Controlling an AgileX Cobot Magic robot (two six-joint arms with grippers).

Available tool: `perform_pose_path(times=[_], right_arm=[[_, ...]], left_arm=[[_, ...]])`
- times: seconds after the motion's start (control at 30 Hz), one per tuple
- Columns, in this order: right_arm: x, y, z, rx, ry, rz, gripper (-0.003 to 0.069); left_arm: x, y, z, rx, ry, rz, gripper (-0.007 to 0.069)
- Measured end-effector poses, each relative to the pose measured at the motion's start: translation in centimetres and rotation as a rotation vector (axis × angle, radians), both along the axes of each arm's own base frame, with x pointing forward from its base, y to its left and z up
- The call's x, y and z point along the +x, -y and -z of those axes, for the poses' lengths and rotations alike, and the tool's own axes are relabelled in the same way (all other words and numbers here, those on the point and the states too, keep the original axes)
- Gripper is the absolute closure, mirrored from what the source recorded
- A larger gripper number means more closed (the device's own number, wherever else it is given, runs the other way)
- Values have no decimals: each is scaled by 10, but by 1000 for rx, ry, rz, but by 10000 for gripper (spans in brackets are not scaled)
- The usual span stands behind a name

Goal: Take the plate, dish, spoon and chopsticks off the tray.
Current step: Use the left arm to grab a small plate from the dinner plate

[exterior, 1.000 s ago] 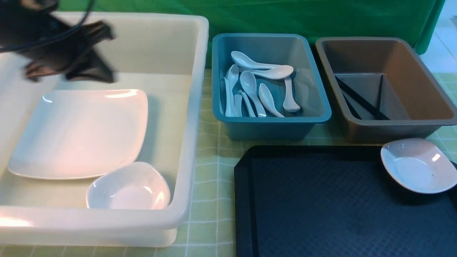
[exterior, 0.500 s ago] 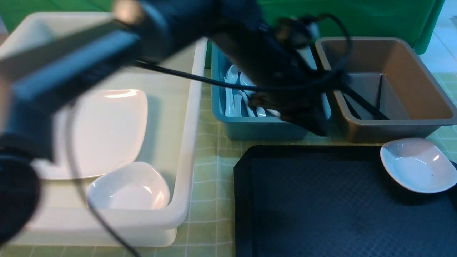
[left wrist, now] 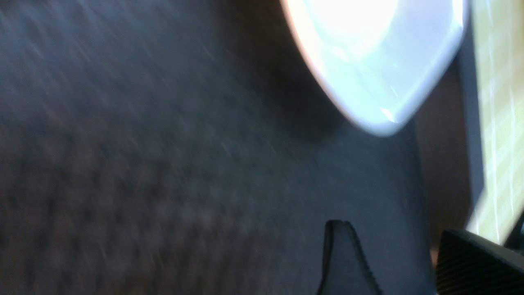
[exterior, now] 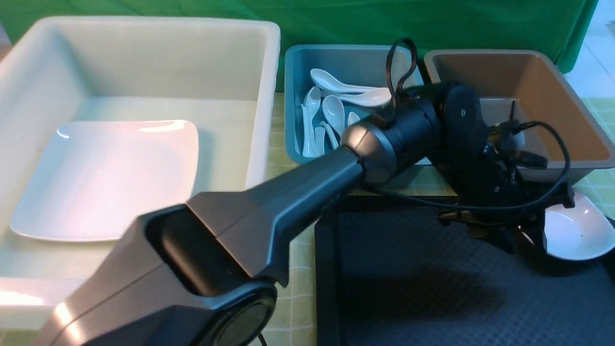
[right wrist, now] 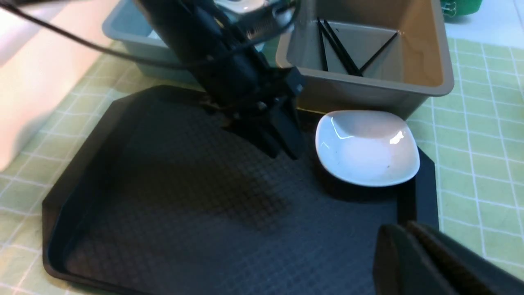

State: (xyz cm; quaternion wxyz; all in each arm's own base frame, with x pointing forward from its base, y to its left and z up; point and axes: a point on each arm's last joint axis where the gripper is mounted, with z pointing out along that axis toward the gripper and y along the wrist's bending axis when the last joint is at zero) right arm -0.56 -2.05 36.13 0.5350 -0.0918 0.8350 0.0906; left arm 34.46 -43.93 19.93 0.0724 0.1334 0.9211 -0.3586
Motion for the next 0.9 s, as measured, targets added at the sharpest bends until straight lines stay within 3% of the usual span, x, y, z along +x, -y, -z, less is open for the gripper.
perform_pose_path(times=[0.33,0.9], right_arm=[[0,0,0,-2,3,-2,640],[0,0,0,-5,5,-5,618]], left_arm=[[17,11,22,-104,31,-164,331],[14,25,57,-145,-70,-270,333]])
